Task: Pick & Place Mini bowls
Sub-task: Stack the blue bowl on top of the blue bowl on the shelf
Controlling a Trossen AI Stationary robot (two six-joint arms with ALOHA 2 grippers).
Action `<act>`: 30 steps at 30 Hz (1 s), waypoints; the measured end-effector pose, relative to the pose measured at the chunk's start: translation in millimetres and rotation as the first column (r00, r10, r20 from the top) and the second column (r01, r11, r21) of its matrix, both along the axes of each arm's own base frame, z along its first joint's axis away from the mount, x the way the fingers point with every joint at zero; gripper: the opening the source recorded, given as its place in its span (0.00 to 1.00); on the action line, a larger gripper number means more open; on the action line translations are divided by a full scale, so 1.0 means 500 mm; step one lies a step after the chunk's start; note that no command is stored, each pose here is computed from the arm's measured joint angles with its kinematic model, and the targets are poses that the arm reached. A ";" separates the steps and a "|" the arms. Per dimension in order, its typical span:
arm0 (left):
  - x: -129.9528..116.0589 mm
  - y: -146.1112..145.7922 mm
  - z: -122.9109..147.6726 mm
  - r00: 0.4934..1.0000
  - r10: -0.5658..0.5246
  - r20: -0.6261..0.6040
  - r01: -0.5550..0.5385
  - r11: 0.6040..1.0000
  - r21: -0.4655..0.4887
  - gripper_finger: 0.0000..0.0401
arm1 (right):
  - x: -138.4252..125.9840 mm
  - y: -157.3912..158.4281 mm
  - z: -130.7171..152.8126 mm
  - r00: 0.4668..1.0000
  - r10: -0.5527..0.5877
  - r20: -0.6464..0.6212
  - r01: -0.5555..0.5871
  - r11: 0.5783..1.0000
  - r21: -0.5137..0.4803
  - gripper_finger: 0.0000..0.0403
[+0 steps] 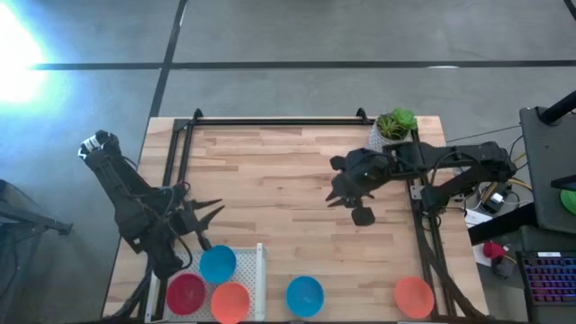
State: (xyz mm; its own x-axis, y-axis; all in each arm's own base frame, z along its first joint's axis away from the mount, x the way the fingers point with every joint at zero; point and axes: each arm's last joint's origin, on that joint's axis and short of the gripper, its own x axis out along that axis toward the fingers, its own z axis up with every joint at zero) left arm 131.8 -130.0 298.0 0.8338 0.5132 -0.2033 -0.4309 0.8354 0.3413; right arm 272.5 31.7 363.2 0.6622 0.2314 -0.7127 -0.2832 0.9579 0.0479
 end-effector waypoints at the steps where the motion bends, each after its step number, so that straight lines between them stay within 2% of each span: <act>1: 0.001 0.001 0.000 1.000 0.004 0.003 -0.004 1.000 0.003 0.19 | 0.001 0.002 -0.012 1.000 0.006 -0.012 -0.006 1.000 -0.002 0.17; 5: 0.004 0.004 -0.001 1.000 0.017 0.007 -0.017 1.000 0.006 0.19 | 0.007 0.020 -0.061 0.998 0.027 -0.055 -0.026 1.000 0.005 0.17; 17: 0.002 0.007 -0.021 1.000 0.025 0.003 -0.025 0.999 0.030 0.19 | 0.053 0.100 -0.185 0.993 0.118 0.022 -0.119 0.992 0.037 0.16; 22: 0.002 0.007 -0.021 0.999 0.031 0.017 -0.032 0.999 0.035 0.19 | 0.075 0.129 -0.243 0.988 0.142 -0.052 -0.141 0.989 0.036 0.16; 30: 0.003 0.008 -0.024 0.999 0.043 0.033 -0.044 0.999 0.014 0.19 | 0.132 0.176 -0.286 0.974 0.205 -0.099 -0.198 0.977 0.080 0.16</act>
